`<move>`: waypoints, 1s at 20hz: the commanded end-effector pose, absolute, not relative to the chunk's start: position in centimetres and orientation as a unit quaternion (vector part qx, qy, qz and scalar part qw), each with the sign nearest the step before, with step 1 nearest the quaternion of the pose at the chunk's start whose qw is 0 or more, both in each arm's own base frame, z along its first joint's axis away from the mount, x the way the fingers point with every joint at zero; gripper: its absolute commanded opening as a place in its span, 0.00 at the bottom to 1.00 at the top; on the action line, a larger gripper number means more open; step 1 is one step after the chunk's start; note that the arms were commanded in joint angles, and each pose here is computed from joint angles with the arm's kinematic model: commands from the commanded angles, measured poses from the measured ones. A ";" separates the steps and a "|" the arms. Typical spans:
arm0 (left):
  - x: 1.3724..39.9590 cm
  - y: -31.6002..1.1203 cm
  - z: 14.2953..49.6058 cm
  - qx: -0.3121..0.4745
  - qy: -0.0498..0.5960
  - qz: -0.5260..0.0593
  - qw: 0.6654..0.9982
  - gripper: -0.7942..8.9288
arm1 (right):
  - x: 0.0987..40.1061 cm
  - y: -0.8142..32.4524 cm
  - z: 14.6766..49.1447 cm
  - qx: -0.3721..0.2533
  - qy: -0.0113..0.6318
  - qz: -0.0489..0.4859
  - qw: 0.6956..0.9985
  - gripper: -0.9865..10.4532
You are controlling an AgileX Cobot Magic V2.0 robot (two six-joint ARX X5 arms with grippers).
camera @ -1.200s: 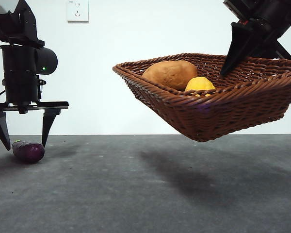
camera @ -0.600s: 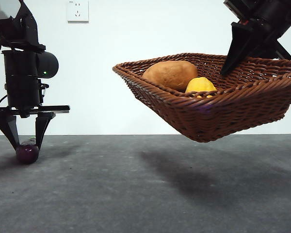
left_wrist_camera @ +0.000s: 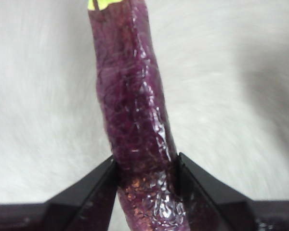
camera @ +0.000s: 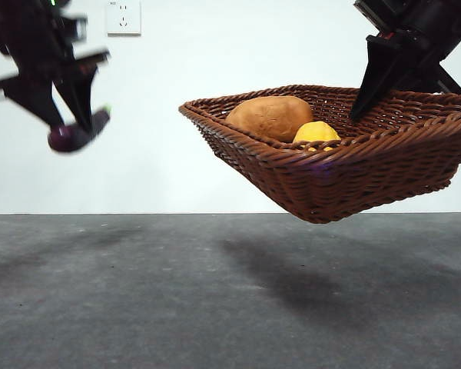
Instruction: Help me put the vegetables on the table into the basket
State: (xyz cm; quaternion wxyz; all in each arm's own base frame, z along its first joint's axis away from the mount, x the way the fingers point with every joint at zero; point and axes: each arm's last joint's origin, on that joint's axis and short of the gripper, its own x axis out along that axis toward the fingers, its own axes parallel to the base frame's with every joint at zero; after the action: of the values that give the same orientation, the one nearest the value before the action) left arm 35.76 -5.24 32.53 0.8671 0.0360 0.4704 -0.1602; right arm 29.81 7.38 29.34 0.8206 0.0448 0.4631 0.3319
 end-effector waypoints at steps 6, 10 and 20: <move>27.4 -7.5 39.1 0.227 0.345 -0.388 0.824 0.08 | 28.7 9.1 29.1 0.043 0.498 0.356 0.789 0.08; 22.8 -13.3 39.4 0.333 0.336 -0.468 0.746 0.08 | 29.1 11.1 27.3 0.031 0.525 0.371 0.765 0.08; 22.6 -20.3 39.6 -0.025 0.405 -0.456 0.792 0.07 | 31.0 12.2 26.7 0.068 0.499 0.335 0.796 0.08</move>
State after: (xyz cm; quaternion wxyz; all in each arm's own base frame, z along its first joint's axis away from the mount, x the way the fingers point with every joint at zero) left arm 22.37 -19.94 40.28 0.7989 0.0025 0.3754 -0.4700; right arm 30.92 12.12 26.64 0.7978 0.0533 0.4970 0.3370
